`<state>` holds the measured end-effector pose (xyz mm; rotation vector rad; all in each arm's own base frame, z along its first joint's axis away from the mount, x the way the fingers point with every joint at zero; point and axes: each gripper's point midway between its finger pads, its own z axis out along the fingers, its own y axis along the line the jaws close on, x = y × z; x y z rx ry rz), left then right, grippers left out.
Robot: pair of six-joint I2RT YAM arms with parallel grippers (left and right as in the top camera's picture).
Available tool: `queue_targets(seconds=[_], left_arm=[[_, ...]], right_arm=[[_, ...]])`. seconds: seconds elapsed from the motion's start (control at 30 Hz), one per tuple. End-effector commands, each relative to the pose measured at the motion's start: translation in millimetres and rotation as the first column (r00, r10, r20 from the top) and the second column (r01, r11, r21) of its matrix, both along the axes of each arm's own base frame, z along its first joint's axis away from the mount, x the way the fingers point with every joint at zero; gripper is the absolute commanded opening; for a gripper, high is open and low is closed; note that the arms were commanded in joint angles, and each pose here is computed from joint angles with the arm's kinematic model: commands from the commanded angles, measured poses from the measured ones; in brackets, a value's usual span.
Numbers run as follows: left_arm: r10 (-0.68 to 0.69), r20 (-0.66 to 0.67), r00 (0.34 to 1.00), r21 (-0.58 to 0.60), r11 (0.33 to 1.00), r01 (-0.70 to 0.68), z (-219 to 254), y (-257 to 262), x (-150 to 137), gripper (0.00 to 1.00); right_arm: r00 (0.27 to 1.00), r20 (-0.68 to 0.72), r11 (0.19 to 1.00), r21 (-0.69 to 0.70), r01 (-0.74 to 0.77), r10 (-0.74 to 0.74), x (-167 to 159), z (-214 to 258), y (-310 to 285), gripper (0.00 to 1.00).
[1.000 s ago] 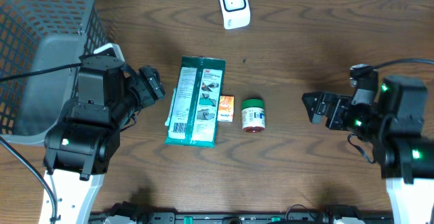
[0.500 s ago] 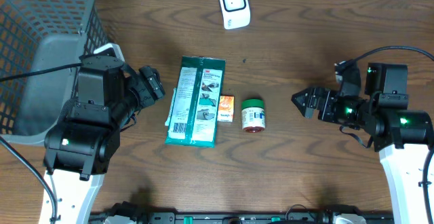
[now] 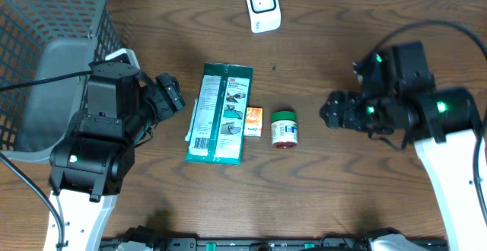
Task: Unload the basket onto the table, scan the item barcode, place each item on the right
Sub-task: 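Move the right gripper toward the green-lidded jar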
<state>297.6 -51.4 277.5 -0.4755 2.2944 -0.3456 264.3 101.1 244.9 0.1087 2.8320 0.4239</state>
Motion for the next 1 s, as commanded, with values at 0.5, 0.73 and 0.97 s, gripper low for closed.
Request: queue_targets(seconds=[0.5, 0.73, 0.97], left_arm=[[0.003, 0.019, 1.0, 0.023, 1.0, -0.003, 6.6, 4.0, 1.5, 0.86], [0.003, 0.02, 1.0, 0.023, 1.0, -0.003, 6.7, 4.0, 1.4, 0.86], [0.003, 0.02, 1.0, 0.023, 1.0, -0.003, 6.7, 4.0, 1.4, 0.86]], right_arm=[[0.952, -0.291, 0.972, -0.18, -0.151, 0.093, 62.0, -105.8, 60.5, 0.93], [0.937, -0.338, 0.959, -0.222, -0.173, 0.091, 79.5, -156.1, 68.8, 0.94], [0.92, -0.384, 0.957, -0.232, -0.176, 0.076, 78.5, -177.3, 70.3, 0.95]])
